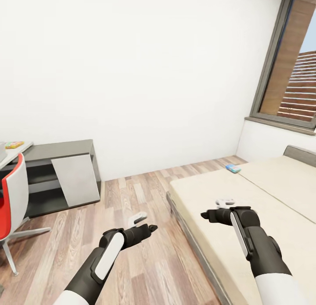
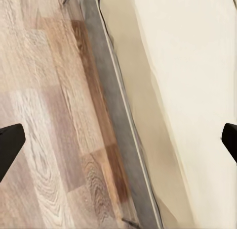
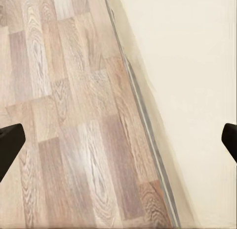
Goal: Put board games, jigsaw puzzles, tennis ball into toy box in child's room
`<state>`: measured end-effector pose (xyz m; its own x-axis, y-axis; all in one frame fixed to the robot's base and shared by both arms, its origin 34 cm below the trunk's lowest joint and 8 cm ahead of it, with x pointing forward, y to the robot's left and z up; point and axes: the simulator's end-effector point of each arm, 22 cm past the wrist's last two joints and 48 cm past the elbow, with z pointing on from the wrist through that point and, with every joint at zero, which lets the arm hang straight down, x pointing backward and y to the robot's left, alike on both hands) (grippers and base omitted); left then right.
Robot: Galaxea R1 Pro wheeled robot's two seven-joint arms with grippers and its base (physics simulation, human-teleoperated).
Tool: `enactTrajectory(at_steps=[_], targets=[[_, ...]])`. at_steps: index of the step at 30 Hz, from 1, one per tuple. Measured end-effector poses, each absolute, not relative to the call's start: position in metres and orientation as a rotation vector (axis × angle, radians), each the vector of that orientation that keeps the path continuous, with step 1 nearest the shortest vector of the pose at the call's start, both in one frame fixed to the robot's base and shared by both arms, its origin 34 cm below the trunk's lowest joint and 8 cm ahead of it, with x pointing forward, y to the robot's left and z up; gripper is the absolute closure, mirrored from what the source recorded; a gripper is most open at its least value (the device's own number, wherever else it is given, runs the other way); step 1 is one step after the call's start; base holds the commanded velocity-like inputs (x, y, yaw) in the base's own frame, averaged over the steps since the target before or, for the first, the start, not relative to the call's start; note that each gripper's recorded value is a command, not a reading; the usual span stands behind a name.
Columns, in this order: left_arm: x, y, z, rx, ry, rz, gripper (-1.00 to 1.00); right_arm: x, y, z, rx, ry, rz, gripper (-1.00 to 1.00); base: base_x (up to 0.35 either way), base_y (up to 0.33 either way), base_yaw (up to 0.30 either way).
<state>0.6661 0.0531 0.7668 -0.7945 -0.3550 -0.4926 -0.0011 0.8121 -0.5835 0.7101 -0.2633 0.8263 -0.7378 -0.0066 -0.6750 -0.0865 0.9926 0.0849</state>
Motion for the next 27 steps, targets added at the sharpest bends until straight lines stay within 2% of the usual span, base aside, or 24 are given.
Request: enactTrajectory(at_steps=[10,27], targets=[[0.6661,0.0536,0.7667,-0.263,2.388,-0.768,-1.00,0.7101,-0.2633,0.8263,-0.065,2.397,0.142,-1.00,-0.025,-0.087,0.066],[0.6660,0.0540,0.7666,-0.263,2.388,-0.767,-1.00,0.7100,-0.2633,0.8262,-0.065,2.398,0.142,-1.00,-0.003,-0.010,0.246]])
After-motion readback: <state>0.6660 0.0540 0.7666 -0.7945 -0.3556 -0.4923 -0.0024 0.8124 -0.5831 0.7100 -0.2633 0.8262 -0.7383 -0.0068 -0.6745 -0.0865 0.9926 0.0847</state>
